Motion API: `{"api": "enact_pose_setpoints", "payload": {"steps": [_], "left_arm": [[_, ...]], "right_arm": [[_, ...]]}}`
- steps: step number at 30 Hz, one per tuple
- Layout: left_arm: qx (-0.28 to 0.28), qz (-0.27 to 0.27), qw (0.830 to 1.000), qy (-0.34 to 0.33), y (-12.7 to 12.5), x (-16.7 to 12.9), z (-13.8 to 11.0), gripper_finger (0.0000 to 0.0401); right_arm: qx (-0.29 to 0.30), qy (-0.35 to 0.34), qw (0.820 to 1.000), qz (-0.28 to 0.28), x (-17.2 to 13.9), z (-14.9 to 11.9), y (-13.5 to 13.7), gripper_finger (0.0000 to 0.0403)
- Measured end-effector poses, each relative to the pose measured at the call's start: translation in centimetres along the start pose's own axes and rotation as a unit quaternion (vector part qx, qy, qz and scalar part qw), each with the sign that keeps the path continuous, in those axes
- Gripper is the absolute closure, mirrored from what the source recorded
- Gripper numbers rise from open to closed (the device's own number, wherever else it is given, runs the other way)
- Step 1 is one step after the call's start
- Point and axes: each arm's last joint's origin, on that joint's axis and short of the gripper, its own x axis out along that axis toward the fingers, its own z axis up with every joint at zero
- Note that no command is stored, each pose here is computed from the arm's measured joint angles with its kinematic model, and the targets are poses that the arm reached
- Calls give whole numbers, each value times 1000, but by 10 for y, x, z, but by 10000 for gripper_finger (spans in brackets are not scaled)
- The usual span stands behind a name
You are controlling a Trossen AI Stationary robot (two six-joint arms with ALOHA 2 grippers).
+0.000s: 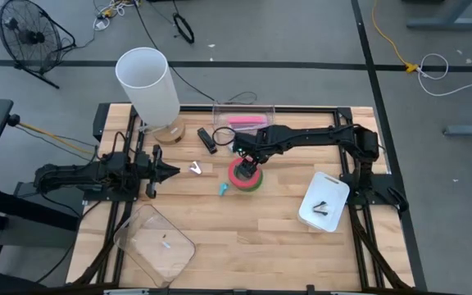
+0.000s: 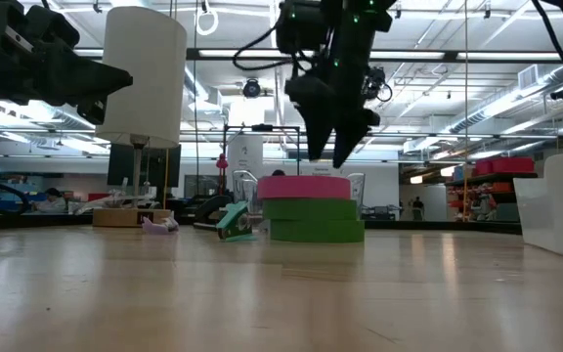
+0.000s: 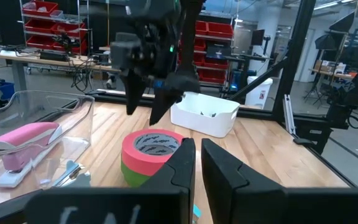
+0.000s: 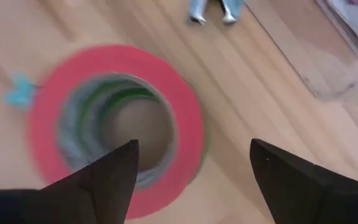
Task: Pick and place Stapler, Stapler remover, tape
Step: Put the pink tape into the bottom transparent bin
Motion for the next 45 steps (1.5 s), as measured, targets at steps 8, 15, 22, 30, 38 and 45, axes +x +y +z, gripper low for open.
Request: {"api": "enact_pose_setpoints", "payload": {"steps": [8,15,22,30,38,45], "left_arm": [[0,0,1000,0,0,0,0,371],[0,0,1000,0,0,0,0,371],[0,0,1000,0,0,0,0,371],[0,0,1000,0,0,0,0,371],[0,0,1000,0,0,0,0,371],[0,0,1000,0,0,0,0,371]], "right_arm": [[-15,-8,1000,-8,19,-7,-1,98],[-35,-34,999,10,25,-5,2,98],[-47,-36,998,-4,42,-14,-2,100],[-67,-39,997,7,42,-14,-1,133],[-69,-33,997,27,42,-14,0,216],[-54,-33,998,27,43,-13,-2,320]]}}
